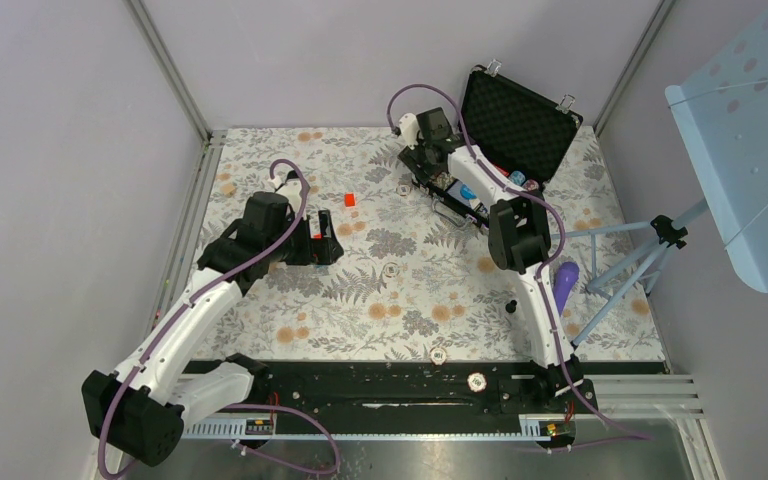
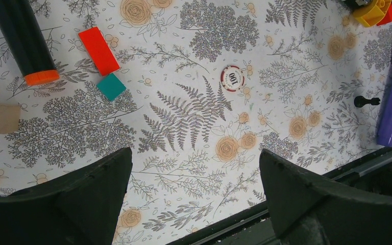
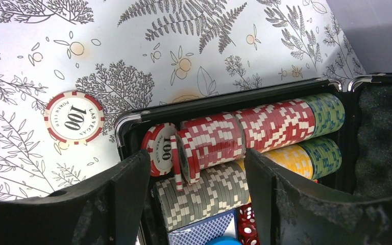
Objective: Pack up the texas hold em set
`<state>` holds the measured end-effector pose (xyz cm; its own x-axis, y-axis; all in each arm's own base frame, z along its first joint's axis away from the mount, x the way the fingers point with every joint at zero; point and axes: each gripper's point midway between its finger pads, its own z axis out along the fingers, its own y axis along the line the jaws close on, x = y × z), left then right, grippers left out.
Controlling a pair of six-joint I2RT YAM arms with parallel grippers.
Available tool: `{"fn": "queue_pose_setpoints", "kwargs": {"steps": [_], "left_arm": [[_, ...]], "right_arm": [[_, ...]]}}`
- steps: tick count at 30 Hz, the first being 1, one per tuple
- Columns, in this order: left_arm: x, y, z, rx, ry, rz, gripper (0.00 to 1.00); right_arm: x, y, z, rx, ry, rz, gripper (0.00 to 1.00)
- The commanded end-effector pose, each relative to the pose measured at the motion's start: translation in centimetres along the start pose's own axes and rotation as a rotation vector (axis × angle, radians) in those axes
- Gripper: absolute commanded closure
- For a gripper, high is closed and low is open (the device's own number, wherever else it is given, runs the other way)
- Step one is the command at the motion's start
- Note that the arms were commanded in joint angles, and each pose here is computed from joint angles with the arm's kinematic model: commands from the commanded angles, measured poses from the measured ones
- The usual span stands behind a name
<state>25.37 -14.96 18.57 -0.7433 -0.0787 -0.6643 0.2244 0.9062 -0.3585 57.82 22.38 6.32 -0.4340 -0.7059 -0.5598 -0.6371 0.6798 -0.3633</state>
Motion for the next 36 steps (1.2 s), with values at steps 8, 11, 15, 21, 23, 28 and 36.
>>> {"fn": "queue_pose_setpoints", "kwargs": {"steps": [8, 11, 15, 21, 23, 28, 36], "left_arm": [[-0.8, -0.4, 0.1, 0.025, -0.030, 0.005, 0.06], [-0.8, -0.4, 0.1, 0.025, -0.028, 0.005, 0.06], [-0.8, -0.4, 0.1, 0.025, -0.030, 0.004, 0.06], [-0.7, -0.4, 0.1, 0.026, -0.027, 0.004, 0.06], [-0.7, -0.4, 0.1, 0.026, -0.027, 0.003, 0.06], [-0.7, -0.4, 0.1, 0.027, -0.028, 0.004, 0.06], [-0.7, -0.3, 0.2, 0.026, -0.024, 0.003, 0.06]], "right_arm": [[-2.2, -1.2, -1.6, 0.022, -0.056, 0.020, 0.25], [-2.6, -1.4, -2.1, 0.025, -0.071, 0.024, 0.25], [-3.5, -1.7, -2.9, 0.031, -0.104, 0.033, 0.25], [-4.1, -1.6, -3.7, 0.017, -0.128, 0.029, 0.25], [-4.0, -1.4, -3.7, 0.008, -0.128, 0.027, 0.25], [-3.3, -0.8, -3.4, -0.014, -0.109, 0.023, 0.25], [-2.5, -0.6, -2.8, -0.012, -0.083, 0.017, 0.25]]}}
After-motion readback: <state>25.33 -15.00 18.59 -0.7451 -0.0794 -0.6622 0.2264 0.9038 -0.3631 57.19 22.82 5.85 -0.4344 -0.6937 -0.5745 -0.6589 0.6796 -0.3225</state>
